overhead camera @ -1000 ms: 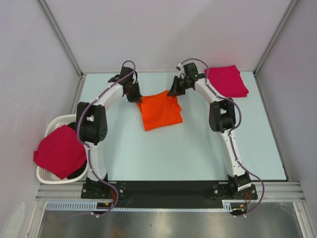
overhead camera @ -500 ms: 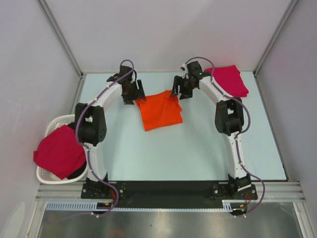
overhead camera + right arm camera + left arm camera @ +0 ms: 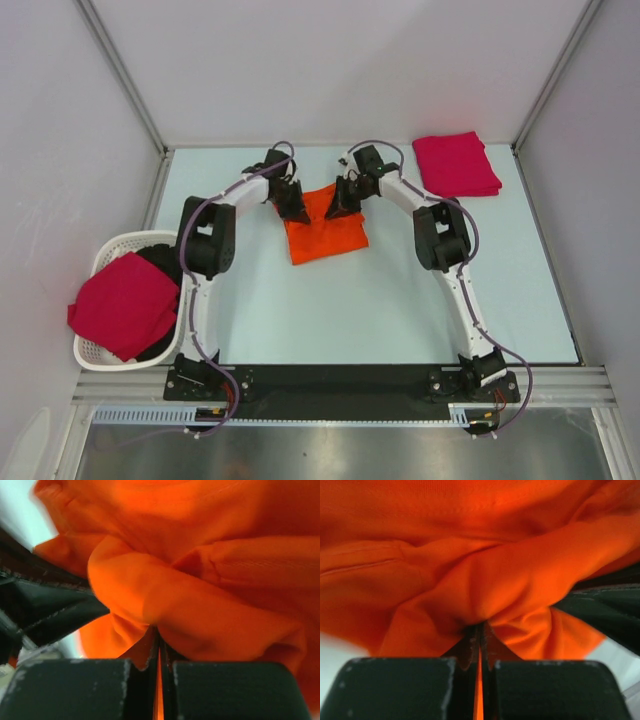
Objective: Fold and stack the t-shirts
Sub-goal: Smooth out wrinkles on the folded tshirt
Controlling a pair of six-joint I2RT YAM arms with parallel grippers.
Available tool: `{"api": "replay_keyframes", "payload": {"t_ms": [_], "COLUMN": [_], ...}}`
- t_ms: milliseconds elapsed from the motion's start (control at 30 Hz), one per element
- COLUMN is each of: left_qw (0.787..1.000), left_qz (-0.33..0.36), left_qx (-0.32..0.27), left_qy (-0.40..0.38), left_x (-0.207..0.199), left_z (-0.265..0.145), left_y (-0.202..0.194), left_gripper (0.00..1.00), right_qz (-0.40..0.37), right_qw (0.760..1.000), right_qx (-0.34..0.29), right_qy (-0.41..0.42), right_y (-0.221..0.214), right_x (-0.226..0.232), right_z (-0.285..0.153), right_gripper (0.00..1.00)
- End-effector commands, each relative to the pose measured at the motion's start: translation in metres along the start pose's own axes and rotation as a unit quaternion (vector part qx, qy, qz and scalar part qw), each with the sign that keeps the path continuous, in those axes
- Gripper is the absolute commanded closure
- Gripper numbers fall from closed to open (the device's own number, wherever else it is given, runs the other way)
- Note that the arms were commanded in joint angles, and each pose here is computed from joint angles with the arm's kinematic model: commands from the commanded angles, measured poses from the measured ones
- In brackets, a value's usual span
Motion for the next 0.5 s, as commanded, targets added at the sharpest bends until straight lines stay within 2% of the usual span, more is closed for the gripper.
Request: {"api": "replay_keyframes", "payload": {"t_ms": [0,33,200,233,367,467], "left_qw": [0.998,0.997,0.998,0.998,0.998,0.997], "left_qz": [-0.017,-0.022,-0.018,-0.019,-0.020,-0.024], "left_qx": [0.058,0.072,0.052,0.054,0.040,0.056], "left_qy": [-0.010,0.003,0.033,0.041,0.047,0.046], "left_x": [0.003,0.009,0.020,0.024,0.032,0.037], "left_z": [0.023,0.027,0.022,0.019,0.012,0.017], "left_y": [-0.024,-0.029,-0.017,-0.017,-0.006,-0.006], "left_gripper": [1.00,1.00,1.00,1.00,1.00,1.00], "right_qz": [0.037,0.043,0.054,0.055,0.069,0.070], "right_qw": [0.999,0.999,0.997,0.995,0.991,0.989], "right_qx": [0.031,0.032,0.040,0.039,0.043,0.058], "right_qy": [0.008,-0.003,-0.044,-0.072,-0.105,-0.116], "right_y": [-0.015,-0.016,-0.021,-0.023,-0.029,-0.039], "right_x": [-0.003,-0.011,-0.032,-0.043,-0.062,-0.068], "right_z": [0.018,0.020,0.011,0.008,-0.007,-0.014], "right_gripper": [1.00,1.00,1.00,1.00,1.00,1.00]}}
Point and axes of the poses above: each gripper's point midway between its finger pads, its own z axis out along the fingers, its own x axis along the line the jaws close on, y = z × x, the point moved 1 cm from there along -z, back along the fingers, and after that the axes turned 7 degrees about -z, right-handed, at the moved point
